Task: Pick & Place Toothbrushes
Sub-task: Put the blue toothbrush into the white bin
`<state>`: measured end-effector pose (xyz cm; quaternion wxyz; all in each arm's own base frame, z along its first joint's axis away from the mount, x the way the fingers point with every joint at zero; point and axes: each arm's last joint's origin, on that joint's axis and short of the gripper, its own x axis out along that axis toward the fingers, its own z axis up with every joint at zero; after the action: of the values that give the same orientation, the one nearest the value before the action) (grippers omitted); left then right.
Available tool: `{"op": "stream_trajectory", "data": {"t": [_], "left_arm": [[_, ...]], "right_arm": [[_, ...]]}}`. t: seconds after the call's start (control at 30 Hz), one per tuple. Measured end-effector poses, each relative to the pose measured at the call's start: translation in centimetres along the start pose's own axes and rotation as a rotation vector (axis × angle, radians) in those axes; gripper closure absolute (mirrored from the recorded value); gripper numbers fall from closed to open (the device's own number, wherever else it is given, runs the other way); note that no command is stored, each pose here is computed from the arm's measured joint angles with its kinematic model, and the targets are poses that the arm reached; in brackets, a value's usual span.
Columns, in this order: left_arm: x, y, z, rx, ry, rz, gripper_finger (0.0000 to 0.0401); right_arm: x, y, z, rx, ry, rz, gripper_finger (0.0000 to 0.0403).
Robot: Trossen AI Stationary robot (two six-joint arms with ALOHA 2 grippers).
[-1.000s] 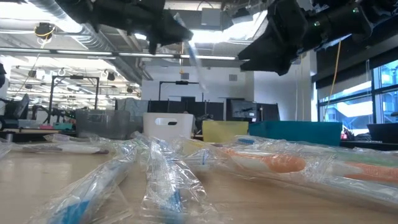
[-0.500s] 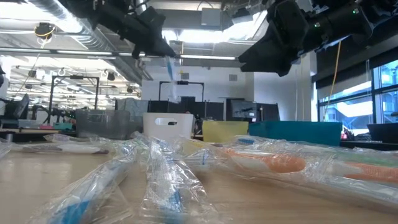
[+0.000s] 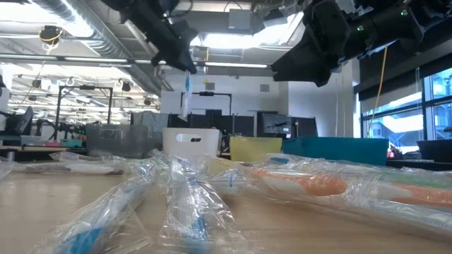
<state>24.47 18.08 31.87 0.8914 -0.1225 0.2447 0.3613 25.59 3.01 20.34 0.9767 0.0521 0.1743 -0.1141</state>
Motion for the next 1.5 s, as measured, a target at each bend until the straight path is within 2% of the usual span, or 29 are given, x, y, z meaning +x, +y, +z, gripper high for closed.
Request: {"op": "stream_trajectory", "data": {"t": [0.17, 0.4, 0.53, 0.73, 0.9, 1.03, 1.33, 1.5], "left_arm": [[2.1, 0.0, 1.2, -0.009, 0.102, 0.018, 0.0383], [5.4, -0.4, 1.4, -0.038, 0.207, -0.002, 0.0383], [7.0, -0.4, 1.0, -0.082, 0.257, -0.031, 0.0383], [8.9, 0.6, 0.1, -0.128, 0.36, -0.003, 0.0383], [10.2, 1.6, -1.0, -0.223, 0.436, -0.008, 0.0375], [11.2, 2.2, -2.0, -0.248, 0.503, -0.018, 0.038], [12.5, 1.9, -2.9, -0.199, 0.523, -0.027, 0.0375], [12.7, 1.6, -2.6, -0.145, 0.486, -0.04, 0.038]], "right_arm": [[0.0, 0.0, 0.0, 0.0, 0.0, 0.0, 0.0201], [0.0, 0.0, 0.0, 0.0, 0.0, 0.0, 0.019], [0.0, 0.0, 0.0, 0.0, 0.0, 0.0, 0.0183], [0.0, 0.0, 0.0, 0.0, 0.001, 0.001, 0.0179], [0.0, 0.0, 0.0, 0.0, 0.0, 0.001, 0.0187], [0.0, 0.0, 0.0, 0.0, 0.0, 0.001, 0.0196], [0.0, 0.0, 0.0, 0.0, 0.0, 0.001, 0.021], [0.0, 0.0, 0.0, -0.003, 0.0, 0.001, 0.0211]]}}
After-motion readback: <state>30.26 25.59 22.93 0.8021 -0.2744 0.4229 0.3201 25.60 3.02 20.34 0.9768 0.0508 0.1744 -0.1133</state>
